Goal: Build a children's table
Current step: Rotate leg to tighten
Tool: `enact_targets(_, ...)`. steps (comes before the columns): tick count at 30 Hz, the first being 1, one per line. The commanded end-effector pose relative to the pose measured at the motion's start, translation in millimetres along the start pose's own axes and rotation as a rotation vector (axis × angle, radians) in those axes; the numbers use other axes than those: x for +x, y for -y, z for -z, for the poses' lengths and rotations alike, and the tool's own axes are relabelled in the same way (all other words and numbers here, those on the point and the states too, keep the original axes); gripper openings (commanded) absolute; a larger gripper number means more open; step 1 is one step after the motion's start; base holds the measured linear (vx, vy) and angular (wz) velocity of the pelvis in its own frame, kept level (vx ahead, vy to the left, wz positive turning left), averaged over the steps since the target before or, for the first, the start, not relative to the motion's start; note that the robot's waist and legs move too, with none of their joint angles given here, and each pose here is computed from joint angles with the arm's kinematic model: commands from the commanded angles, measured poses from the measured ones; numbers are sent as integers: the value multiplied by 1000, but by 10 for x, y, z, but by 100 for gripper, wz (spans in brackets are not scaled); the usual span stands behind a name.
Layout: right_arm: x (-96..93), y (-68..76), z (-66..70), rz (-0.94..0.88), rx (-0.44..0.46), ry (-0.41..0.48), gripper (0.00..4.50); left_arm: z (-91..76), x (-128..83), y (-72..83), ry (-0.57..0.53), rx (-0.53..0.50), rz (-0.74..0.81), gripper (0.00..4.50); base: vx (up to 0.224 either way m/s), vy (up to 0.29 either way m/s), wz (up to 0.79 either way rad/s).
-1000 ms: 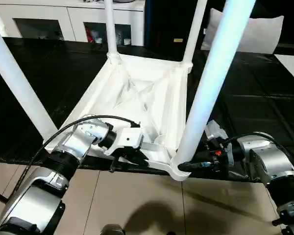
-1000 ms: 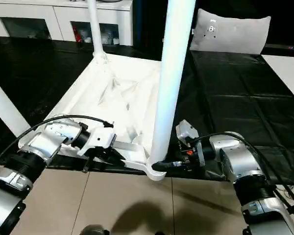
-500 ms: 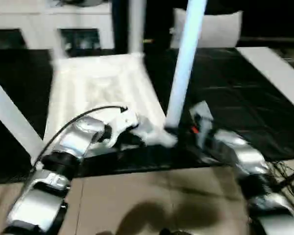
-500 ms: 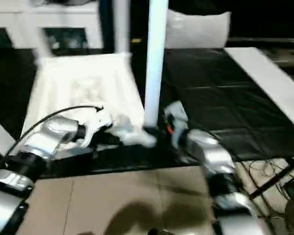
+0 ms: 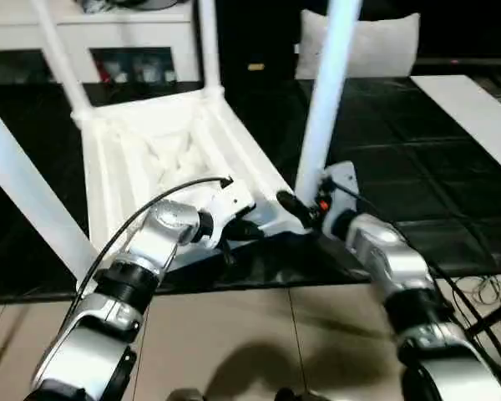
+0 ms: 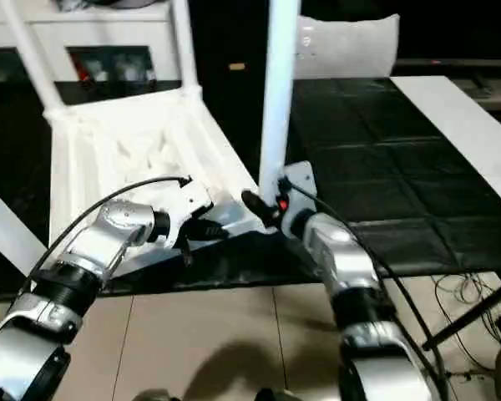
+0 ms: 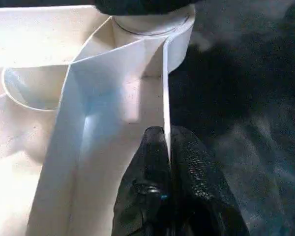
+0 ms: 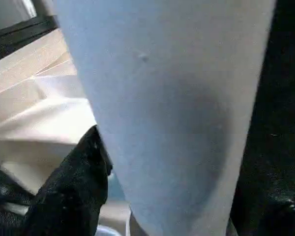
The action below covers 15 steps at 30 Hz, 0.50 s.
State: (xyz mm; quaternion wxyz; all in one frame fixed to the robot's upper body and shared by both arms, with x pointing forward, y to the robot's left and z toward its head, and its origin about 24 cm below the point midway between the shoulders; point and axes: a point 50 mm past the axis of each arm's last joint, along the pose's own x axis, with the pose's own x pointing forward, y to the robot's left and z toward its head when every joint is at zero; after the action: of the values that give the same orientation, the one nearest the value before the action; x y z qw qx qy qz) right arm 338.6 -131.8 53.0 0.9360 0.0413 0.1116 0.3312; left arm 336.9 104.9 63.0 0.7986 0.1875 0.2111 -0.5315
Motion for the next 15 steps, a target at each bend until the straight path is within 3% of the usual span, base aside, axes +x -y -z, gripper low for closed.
enact_targets(1,-94,15,-15,-64,-42,5,363,-181,-85,-55,52,99,-14,0,0,0,0)
enact_targets(4,-287,119,-3,-122,-92,-15,406,-133,-121,-38,38,132,42,0,7,36,3)
enact_targets(7,-450,193,-8,-186,-121,-42,413,-96,-154,-33,15,189,87,0,0,0,0)
enact_targets(9,-525,217,-27,-227,-124,-55,448,-72,-175,-26,-4,212,118,0,0,0,0)
enact_targets(15,-768,243,-101,-452,-204,-146,449,-11,-257,32,-37,323,293,0,0,0,0)
